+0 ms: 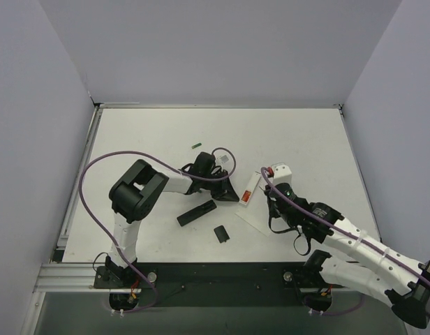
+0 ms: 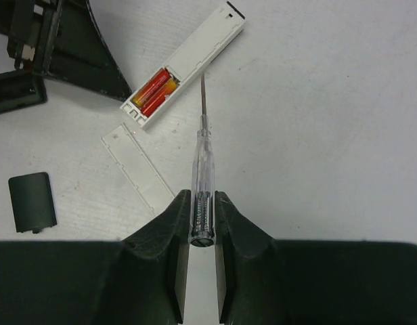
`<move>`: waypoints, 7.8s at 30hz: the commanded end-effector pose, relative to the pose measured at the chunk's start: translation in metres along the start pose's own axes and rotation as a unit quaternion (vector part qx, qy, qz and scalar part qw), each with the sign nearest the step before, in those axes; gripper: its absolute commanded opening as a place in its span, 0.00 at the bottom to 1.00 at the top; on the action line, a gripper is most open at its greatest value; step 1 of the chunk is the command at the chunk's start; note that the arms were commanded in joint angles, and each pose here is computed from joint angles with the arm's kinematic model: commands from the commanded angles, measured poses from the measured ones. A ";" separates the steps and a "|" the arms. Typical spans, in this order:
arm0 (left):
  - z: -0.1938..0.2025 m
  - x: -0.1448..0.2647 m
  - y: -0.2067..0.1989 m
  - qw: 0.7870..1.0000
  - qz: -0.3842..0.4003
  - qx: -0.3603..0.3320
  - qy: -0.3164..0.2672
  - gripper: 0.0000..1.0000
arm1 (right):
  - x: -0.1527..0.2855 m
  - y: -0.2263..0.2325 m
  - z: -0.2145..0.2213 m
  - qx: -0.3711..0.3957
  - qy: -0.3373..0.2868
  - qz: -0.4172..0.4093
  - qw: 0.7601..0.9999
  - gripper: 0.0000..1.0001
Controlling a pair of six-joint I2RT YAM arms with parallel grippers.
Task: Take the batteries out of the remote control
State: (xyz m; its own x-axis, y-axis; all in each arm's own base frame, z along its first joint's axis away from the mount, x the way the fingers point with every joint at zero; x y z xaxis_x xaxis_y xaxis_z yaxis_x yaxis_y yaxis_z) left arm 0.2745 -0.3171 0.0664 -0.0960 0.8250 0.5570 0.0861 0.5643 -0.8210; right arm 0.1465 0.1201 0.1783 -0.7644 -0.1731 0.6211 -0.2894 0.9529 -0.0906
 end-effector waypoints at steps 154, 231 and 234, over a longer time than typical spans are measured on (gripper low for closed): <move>-0.086 0.029 -0.036 0.994 -0.039 -0.012 -0.102 0.25 | -0.092 -0.039 -0.035 0.112 0.348 -0.112 0.924 0.00; -0.027 0.089 -0.097 0.955 0.268 -0.011 -0.125 0.42 | -0.053 0.010 -0.096 -0.156 0.110 -0.360 0.913 0.00; -0.027 0.089 -0.098 0.954 0.271 -0.009 -0.125 0.42 | -0.053 0.011 -0.096 -0.163 0.101 -0.365 0.911 0.00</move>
State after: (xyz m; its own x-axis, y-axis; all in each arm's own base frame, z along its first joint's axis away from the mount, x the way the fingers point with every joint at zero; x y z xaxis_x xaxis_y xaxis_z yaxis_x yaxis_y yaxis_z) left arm 0.2852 -0.2991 0.1774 -0.2655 0.9589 0.1002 0.1261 0.1376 -0.9824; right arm 0.2359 0.1559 0.1998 -0.2699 -0.6896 0.6720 -0.4337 0.7102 0.5546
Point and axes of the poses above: each gripper's point midway between its finger pads, its own x axis back along the fingers, its own y axis along the line the jaws close on, z = x × y, the point moved 8 cm from there along x, back along the fingers, and after that the axes turned 1 degree about x, right-handed, at the moved point
